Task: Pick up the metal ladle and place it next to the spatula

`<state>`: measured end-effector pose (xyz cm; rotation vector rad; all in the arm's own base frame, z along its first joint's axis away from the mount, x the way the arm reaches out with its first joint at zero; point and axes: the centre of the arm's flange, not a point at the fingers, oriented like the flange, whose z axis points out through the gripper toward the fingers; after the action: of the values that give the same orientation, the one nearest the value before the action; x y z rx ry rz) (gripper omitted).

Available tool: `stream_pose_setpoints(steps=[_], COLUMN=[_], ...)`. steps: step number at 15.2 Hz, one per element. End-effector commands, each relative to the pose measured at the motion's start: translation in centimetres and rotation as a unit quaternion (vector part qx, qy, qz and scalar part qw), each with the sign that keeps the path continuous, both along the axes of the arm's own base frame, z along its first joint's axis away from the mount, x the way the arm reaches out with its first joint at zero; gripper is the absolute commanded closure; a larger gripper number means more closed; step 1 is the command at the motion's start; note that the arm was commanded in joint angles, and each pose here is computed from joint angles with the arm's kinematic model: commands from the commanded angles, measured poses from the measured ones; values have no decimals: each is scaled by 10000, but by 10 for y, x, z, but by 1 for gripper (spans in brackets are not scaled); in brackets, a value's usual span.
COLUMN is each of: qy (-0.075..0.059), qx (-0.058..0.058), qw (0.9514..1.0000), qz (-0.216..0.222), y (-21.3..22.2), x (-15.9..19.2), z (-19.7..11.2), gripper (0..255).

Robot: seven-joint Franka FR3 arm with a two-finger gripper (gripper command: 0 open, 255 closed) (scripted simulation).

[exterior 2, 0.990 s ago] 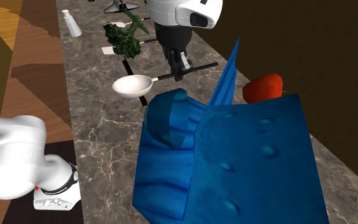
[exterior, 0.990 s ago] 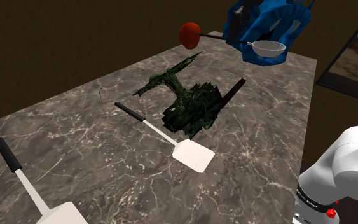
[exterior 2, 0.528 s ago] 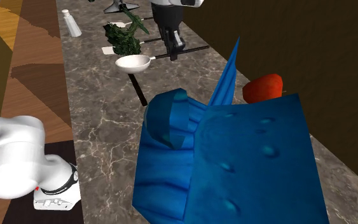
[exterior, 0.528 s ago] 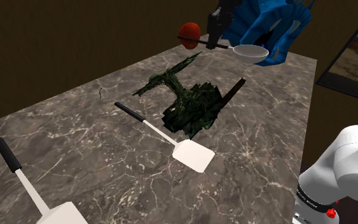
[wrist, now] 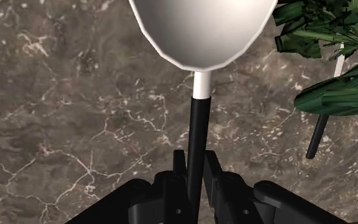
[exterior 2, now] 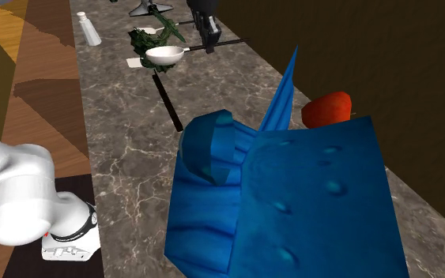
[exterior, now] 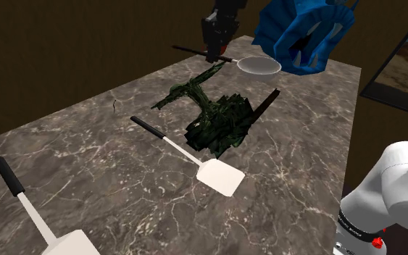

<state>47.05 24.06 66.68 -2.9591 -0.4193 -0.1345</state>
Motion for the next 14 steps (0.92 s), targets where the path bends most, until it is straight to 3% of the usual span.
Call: stream_pose_setpoints(steps=[1, 14], qy=[0, 0], qx=[5, 5], qw=[10000, 10000], qz=[-9, -9], y=[26, 197], x=[1, 2], z=[2, 3], gripper=[255, 255])
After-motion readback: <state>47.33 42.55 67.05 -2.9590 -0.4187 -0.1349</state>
